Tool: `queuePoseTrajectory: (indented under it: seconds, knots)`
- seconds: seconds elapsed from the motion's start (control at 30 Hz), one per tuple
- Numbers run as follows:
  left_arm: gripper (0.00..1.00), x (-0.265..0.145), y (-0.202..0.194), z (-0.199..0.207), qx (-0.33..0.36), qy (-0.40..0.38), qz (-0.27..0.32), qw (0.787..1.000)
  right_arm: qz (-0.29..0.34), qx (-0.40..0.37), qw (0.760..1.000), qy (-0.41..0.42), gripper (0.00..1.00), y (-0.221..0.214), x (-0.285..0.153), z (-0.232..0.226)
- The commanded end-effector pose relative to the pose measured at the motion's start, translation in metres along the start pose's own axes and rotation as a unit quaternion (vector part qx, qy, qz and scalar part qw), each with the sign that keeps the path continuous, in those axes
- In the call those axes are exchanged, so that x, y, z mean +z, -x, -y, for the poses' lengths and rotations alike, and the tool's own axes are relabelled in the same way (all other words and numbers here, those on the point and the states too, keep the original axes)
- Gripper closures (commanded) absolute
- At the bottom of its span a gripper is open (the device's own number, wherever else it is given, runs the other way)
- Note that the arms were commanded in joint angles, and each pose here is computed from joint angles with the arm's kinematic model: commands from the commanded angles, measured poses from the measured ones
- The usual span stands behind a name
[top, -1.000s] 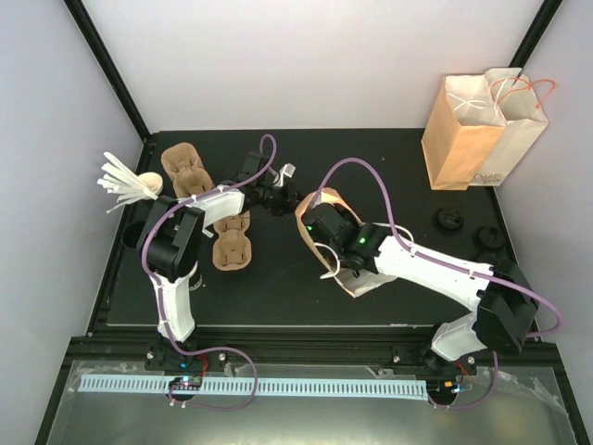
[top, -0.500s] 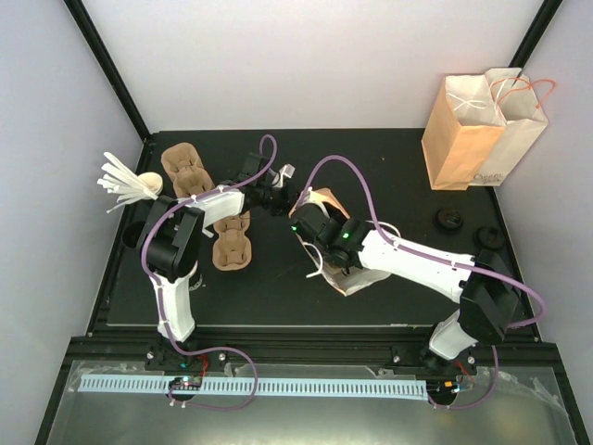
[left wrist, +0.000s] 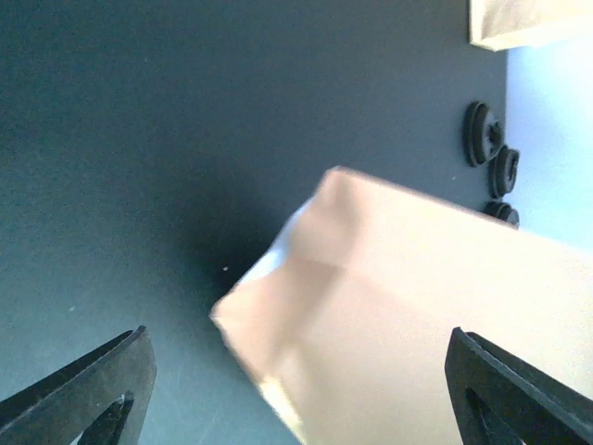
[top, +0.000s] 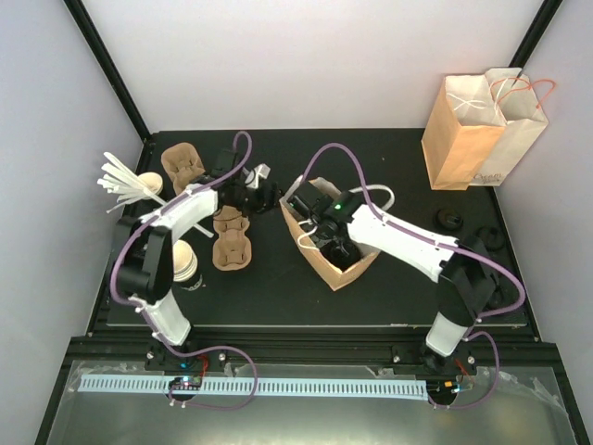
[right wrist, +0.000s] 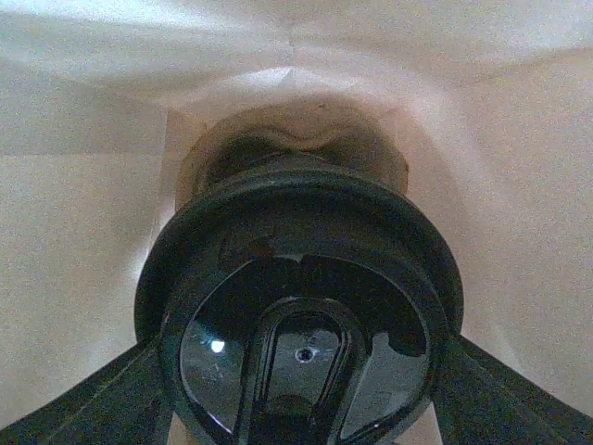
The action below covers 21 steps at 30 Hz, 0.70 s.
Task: Pack the takeout coffee
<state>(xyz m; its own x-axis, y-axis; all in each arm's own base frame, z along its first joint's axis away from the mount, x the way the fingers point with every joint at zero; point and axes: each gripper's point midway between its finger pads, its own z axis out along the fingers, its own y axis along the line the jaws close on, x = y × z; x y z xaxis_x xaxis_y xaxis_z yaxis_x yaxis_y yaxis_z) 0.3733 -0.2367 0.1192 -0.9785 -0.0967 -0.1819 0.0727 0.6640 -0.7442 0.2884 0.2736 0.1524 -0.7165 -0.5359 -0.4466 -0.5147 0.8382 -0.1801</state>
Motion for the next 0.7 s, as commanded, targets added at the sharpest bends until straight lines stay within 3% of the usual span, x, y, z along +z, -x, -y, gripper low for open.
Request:
queuePoseTrajectory:
  seconds: [0.0, 0.33, 0.53, 0.67]
  knots:
    - [0.11, -0.050, 0.004, 0.020, 0.051, 0.025, 0.062, 0.996, -0.108, -0.028, 0.992, 0.057, 0.58, -0.035, 0.015, -0.022]
    - [0.15, -0.143, -0.040, 0.094, 0.147, -0.035, 0.186, 0.971, -0.114, -0.017, 0.990, 0.076, 0.56, -0.012, 0.018, -0.012]
    - [0.26, -0.187, -0.086, 0.180, 0.302, -0.149, 0.239, 0.911, -0.127, -0.028, 0.988, 0.079, 0.56, -0.015, 0.032, -0.016]
    - [0.18, -0.196, -0.098, 0.209, 0.352, -0.144, 0.258, 0.888, -0.136, -0.032, 0.987, 0.079, 0.56, -0.013, 0.040, -0.020]
